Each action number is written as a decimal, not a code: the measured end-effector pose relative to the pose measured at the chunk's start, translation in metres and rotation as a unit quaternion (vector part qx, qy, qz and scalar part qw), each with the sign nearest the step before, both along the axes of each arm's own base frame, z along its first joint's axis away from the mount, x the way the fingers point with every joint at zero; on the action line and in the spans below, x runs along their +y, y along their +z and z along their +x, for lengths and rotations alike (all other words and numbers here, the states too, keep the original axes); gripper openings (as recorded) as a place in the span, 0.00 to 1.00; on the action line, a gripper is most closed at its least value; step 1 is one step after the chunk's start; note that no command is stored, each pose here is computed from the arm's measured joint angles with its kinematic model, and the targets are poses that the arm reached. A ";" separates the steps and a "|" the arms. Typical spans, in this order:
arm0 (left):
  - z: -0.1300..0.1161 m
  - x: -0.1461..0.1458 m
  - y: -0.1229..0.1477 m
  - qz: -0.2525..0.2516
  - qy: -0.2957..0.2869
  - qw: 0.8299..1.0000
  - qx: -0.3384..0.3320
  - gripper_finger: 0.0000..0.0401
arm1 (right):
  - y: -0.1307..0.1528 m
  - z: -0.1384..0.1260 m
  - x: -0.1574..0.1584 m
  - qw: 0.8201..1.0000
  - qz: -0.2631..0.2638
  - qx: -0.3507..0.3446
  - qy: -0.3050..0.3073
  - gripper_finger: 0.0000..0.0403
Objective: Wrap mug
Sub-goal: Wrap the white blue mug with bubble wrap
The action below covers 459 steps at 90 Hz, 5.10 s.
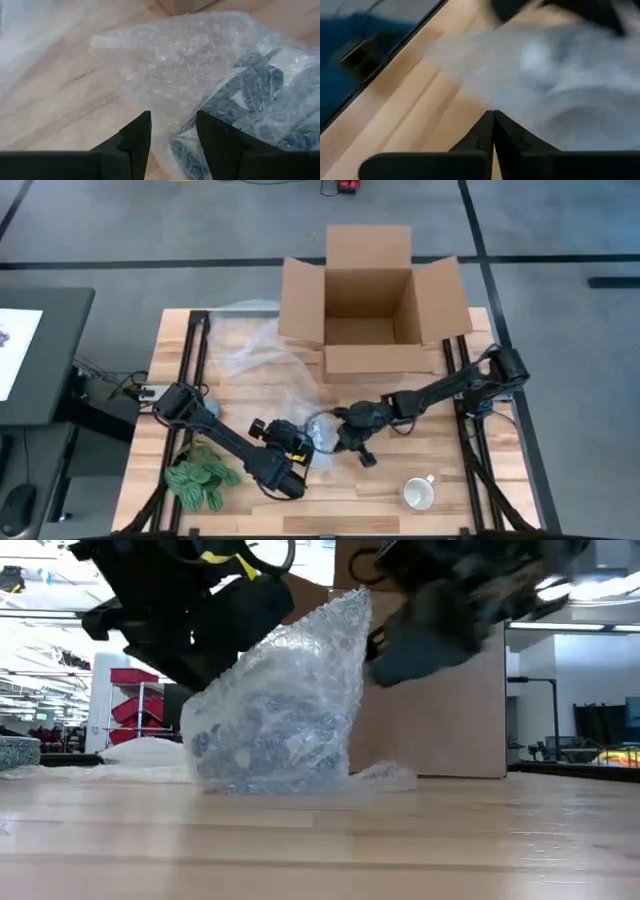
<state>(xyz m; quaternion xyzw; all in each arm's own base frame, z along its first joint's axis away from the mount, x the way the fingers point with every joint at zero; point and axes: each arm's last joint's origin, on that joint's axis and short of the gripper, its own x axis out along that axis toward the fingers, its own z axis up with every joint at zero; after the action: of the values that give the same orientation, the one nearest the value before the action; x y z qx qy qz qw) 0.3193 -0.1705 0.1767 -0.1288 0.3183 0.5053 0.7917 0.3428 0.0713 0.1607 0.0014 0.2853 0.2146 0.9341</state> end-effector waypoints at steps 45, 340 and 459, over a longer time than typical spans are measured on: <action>0.003 0.001 -0.003 0.003 -0.006 1.000 -0.001 0.35 | -0.026 0.021 -0.028 0.996 0.077 -0.016 -0.051 0.00; -0.007 -0.001 -0.044 -0.004 -0.030 0.999 -0.028 0.35 | 0.002 -0.017 -0.007 0.992 -0.010 0.104 -0.069 0.00; -0.003 -0.001 -0.043 -0.003 -0.046 0.999 -0.029 0.35 | -0.003 -0.061 -0.022 0.988 -0.016 0.114 -0.101 0.00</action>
<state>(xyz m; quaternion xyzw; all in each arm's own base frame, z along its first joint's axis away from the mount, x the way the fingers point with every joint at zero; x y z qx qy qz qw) 0.3159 -0.1718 0.1339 -0.1310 0.3027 0.4633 0.8226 0.2817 0.0489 0.1581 0.0399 0.3914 0.1133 0.9123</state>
